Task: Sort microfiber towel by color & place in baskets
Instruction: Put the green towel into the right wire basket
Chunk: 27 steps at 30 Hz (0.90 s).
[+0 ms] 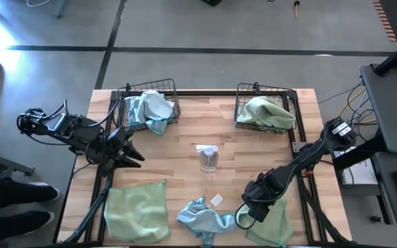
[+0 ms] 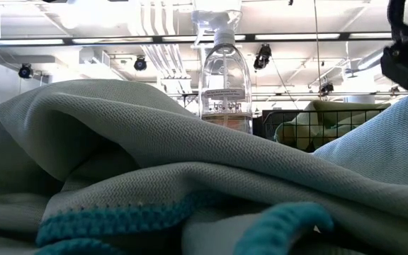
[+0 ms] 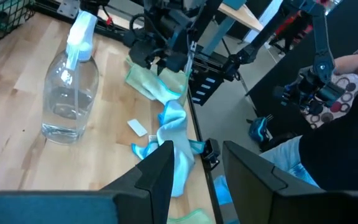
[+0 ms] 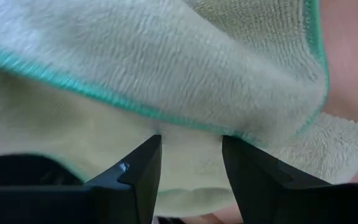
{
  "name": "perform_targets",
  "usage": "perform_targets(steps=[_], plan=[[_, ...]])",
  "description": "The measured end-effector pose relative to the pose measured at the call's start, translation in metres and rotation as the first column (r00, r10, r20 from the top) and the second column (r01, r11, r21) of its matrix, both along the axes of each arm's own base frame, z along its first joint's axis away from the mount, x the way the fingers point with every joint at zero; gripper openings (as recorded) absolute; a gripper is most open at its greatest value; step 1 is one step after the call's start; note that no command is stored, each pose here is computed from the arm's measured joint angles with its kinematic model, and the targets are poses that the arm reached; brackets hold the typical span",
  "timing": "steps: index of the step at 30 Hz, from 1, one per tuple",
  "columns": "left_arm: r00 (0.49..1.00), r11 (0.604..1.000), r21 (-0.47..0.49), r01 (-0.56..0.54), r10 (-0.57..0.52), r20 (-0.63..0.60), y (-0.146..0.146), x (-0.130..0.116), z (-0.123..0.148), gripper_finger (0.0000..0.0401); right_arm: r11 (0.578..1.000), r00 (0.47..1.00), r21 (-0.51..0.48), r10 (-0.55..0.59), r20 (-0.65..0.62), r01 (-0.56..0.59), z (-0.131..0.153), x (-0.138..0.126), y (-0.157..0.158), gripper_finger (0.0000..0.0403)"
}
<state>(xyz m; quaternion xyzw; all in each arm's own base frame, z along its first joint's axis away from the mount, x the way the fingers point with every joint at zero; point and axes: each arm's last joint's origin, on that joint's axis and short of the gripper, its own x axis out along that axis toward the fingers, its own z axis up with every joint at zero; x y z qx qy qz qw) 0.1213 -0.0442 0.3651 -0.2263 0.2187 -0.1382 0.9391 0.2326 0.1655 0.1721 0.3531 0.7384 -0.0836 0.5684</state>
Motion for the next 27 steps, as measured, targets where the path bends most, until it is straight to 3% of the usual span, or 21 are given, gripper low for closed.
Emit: perform_targets(steps=[14,27], plan=[[1.0,1.0,0.023,0.01,-0.01,0.01,0.0,0.0,0.0,0.0122,0.997,0.995,-0.061,0.048,-0.089,-0.054,-0.037,0.007,0.004,0.0164],[1.0,1.0,0.023,0.01,-0.01,0.01,0.0,0.0,0.0,0.0122,0.996,0.994,-0.081,0.033,-0.107,-0.041,-0.043,0.008,0.005,0.0153]])
